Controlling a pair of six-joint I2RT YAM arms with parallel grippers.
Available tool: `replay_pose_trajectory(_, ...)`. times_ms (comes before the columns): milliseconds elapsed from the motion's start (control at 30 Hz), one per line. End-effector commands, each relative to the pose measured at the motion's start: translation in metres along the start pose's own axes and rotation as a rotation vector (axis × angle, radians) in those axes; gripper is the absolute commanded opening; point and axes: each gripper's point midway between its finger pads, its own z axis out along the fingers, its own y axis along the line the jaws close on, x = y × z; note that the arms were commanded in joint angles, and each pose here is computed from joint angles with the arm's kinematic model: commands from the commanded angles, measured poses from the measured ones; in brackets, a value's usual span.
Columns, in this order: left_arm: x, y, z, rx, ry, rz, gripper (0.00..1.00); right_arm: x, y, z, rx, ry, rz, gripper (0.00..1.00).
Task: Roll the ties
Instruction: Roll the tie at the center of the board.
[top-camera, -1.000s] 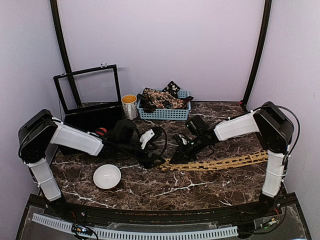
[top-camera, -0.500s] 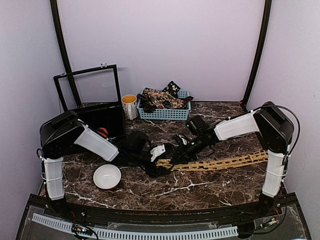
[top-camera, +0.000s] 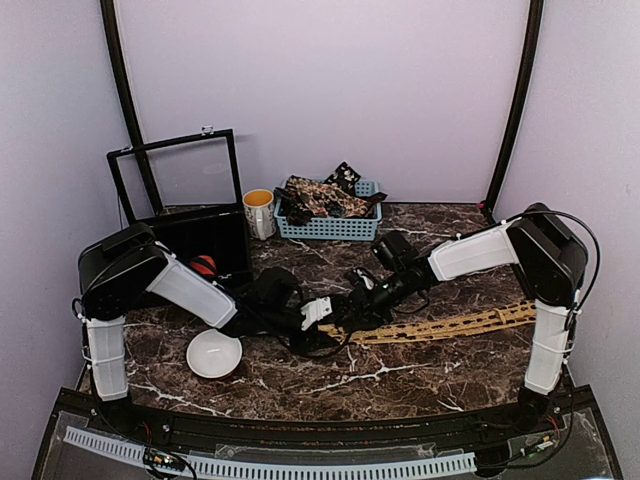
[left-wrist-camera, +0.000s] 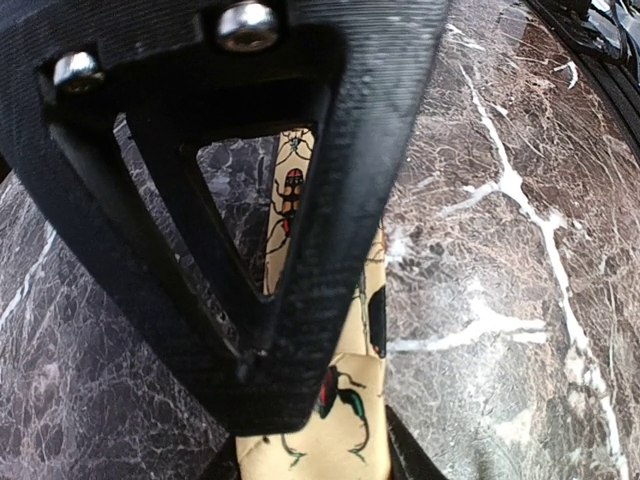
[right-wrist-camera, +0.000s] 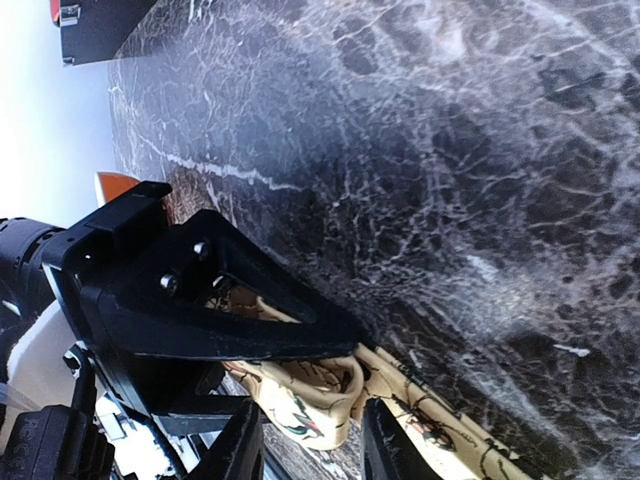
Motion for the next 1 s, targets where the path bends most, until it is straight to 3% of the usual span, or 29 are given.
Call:
replay_pose_trajectory(0, 0.014, -0.002, -0.006, -0.017, 0.054, -0.033, 0.34, -0.002, 0.019, 0.003, -0.044, 0.001, -0.033, 0.33)
replay_pose_trajectory(300, 0.015, -0.004, -0.007, -0.011, 0.056, -0.063, 0.34, 0.010, 0.011, 0.007, -0.010, 0.027, -0.022, 0.39)
replay_pose_trajectory(367, 0.015, -0.004, -0.008, -0.013, 0.055, -0.068, 0.34, 0.011, 0.007, 0.009, -0.006, 0.030, -0.014, 0.31)
replay_pose_trajectory(533, 0.016, -0.003, -0.010, -0.023, 0.055, -0.070, 0.35, 0.006, -0.004, 0.011, 0.053, 0.019, -0.013, 0.01)
replay_pose_trajectory(967, 0.007, -0.002, -0.029, -0.022, -0.007, -0.053, 0.58, 0.008, -0.031, 0.011, 0.175, 0.027, -0.014, 0.00)
